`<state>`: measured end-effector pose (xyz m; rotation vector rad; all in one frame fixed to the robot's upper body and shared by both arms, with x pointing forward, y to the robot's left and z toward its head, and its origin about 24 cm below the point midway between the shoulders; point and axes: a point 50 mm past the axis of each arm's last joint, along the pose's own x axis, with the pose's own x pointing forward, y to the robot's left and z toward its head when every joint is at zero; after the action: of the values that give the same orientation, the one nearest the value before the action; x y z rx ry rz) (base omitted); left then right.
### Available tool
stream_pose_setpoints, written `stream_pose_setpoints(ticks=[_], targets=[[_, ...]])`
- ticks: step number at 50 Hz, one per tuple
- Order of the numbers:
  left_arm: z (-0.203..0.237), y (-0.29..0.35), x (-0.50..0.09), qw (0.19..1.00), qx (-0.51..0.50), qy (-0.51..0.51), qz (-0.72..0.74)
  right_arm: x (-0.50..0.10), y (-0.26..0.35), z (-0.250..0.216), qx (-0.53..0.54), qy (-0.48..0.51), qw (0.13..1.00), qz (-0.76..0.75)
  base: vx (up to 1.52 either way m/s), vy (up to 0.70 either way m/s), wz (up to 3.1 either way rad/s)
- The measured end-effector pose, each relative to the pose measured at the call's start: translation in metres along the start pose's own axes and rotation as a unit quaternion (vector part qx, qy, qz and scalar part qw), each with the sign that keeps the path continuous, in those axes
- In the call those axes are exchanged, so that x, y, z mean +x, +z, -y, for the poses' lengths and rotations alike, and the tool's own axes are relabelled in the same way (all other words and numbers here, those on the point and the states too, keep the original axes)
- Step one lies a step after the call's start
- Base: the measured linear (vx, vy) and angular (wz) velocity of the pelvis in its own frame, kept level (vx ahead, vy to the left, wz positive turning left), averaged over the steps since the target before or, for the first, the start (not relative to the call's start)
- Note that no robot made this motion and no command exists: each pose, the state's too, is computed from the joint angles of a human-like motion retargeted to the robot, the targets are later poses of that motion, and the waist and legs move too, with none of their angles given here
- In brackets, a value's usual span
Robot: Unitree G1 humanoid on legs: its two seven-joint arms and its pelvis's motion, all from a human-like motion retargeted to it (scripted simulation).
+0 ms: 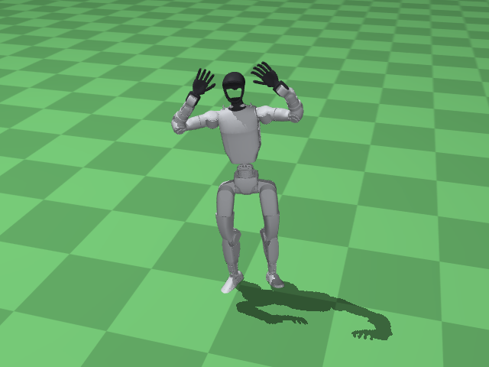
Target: In place motions
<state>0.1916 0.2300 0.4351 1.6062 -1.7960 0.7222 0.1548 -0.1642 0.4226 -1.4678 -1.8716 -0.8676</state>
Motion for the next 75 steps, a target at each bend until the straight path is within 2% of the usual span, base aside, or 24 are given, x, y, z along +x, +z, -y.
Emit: stream_pose_setpoints(ticks=[5, 7, 10, 13, 14, 15, 17, 20, 24, 28, 35, 38, 41, 43, 45, 50, 53, 55, 57, 59, 62, 66, 71, 75], targets=[[0.019, -0.051, -0.051, 0.975, 0.002, -0.038, -0.218, -0.045, -0.055, -0.035, -0.018, 0.107, 0.981, -0.159, 0.0, 0.0, 0.0], [0.031, -0.078, -0.108, 0.914, -0.01, -0.068, -0.4, -0.085, -0.085, -0.051, -0.03, 0.175, 0.948, -0.266, 0.0, 0.0, 0.0], [0.043, -0.089, -0.2, 0.754, -0.061, -0.084, -0.649, -0.144, -0.113, -0.061, -0.033, 0.241, 0.886, -0.395, 0.0, 0.0, 0.0], [0.057, -0.06, -0.282, 0.509, -0.155, -0.024, -0.846, -0.203, -0.129, -0.065, -0.018, 0.299, 0.801, -0.518, 0.0, 0.0, 0.0], [0.054, -0.05, -0.301, 0.452, -0.153, -0.008, -0.878, -0.221, -0.131, -0.065, -0.006, 0.32, 0.767, -0.556, 0.0, 0.0, 0.0], [0.048, -0.042, -0.318, 0.409, -0.137, 0.003, -0.902, -0.238, -0.132, -0.064, 0.009, 0.338, 0.731, -0.593, 0.0, 0.0, 0.0], [0.016, -0.043, -0.342, 0.401, -0.053, -0.038, -0.914, -0.262, -0.13, -0.063, 0.049, 0.35, 0.669, -0.654, 0.0, 0.0, 0.0], [-0.003, -0.046, -0.35, 0.418, 0.007, -0.083, -0.905, -0.273, -0.125, -0.062, 0.114, 0.317, 0.634, -0.697, 0.0, 0.0, 0.0], [0.011, -0.058, -0.32, 0.505, 0.007, -0.081, -0.859, -0.233, -0.123, -0.063, 0.132, 0.225, 0.725, -0.638, 0.0, 0.0, 0.0], [0.032, -0.079, -0.248, 0.652, -0.026, -0.081, -0.753, -0.165, -0.114, -0.064, 0.095, 0.216, 0.832, -0.502, 0.0, 0.0, 0.0], [0.046, -0.058, -0.081, 0.897, -0.121, -0.085, -0.417, -0.041, -0.053, -0.033, -0.008, 0.128, 0.98, -0.155, 0.0, 0.0, 0.0], [0.044, -0.019, -0.029, 0.949, -0.175, -0.113, -0.236, -0.011, -0.02, -0.014, -0.036, 0.071, 0.996, -0.04, 0.0, 0.0, 0.0], [0.028, 0.007, 0.0, 0.983, -0.141, -0.09, -0.078, -0.002, -0.007, -0.008, -0.032, 0.039, 0.999, 0.003, 0.0, 0.0, 0.0], [0.024, 0.007, -0.001, 0.992, -0.105, -0.059, -0.043, -0.007, -0.014, -0.015, -0.029, 0.05, 0.998, -0.012, 0.0, 0.0, 0.0], [0.033, -0.007, -0.019, 0.989, -0.087, -0.078, -0.089, -0.022, -0.034, -0.028, -0.038, 0.089, 0.993, -0.066, 0.0, 0.0, 0.0], [0.052, -0.065, -0.122, 0.906, -0.053, -0.163, -0.388, -0.104, -0.094, -0.055, -0.06, 0.22, 0.932, -0.284, 0.0, 0.0, 0.0], [0.047, -0.079, -0.216, 0.773, -0.032, -0.182, -0.606, -0.168, -0.116, -0.064, -0.038, 0.292, 0.855, -0.428, 0.0, 0.0, 0.0], [0.036, -0.071, -0.284, 0.625, -0.02, -0.195, -0.756, -0.209, -0.123, -0.068, -0.015, 0.33, 0.791, -0.514, 0.0, 0.0, 0.0], [0.026, -0.047, -0.334, 0.456, -0.057, -0.153, -0.875, -0.244, -0.124, -0.071, 0.025, 0.357, 0.723, -0.59, 0.0, 0.0, 0.0], [0.017, -0.033, -0.354, 0.392, -0.06, -0.071, -0.915, -0.266, -0.121, -0.071, 0.076, 0.356, 0.668, -0.649, 0.0, 0.0, 0.0], [-0.007, -0.044, -0.352, 0.444, 0.019, -0.045, -0.894, -0.266, -0.12, -0.07, 0.134, 0.296, 0.66, -0.677, 0.0, 0.0, 0.0], [0.016, -0.055, -0.315, 0.526, -0.017, -0.031, -0.85, -0.223, -0.12, -0.069, 0.124, 0.221, 0.749, -0.612, 0.0, 0.0, 0.0], [0.037, -0.08, -0.216, 0.702, -0.074, -0.052, -0.706, -0.134, -0.103, -0.066, 0.086, 0.207, 0.873, -0.432, 0.0, 0.0, 0.0], [0.045, -0.068, -0.117, 0.849, -0.133, -0.08, -0.506, -0.061, -0.065, -0.049, 0.037, 0.16, 0.959, -0.232, 0.0, 0.0, 0.0]])
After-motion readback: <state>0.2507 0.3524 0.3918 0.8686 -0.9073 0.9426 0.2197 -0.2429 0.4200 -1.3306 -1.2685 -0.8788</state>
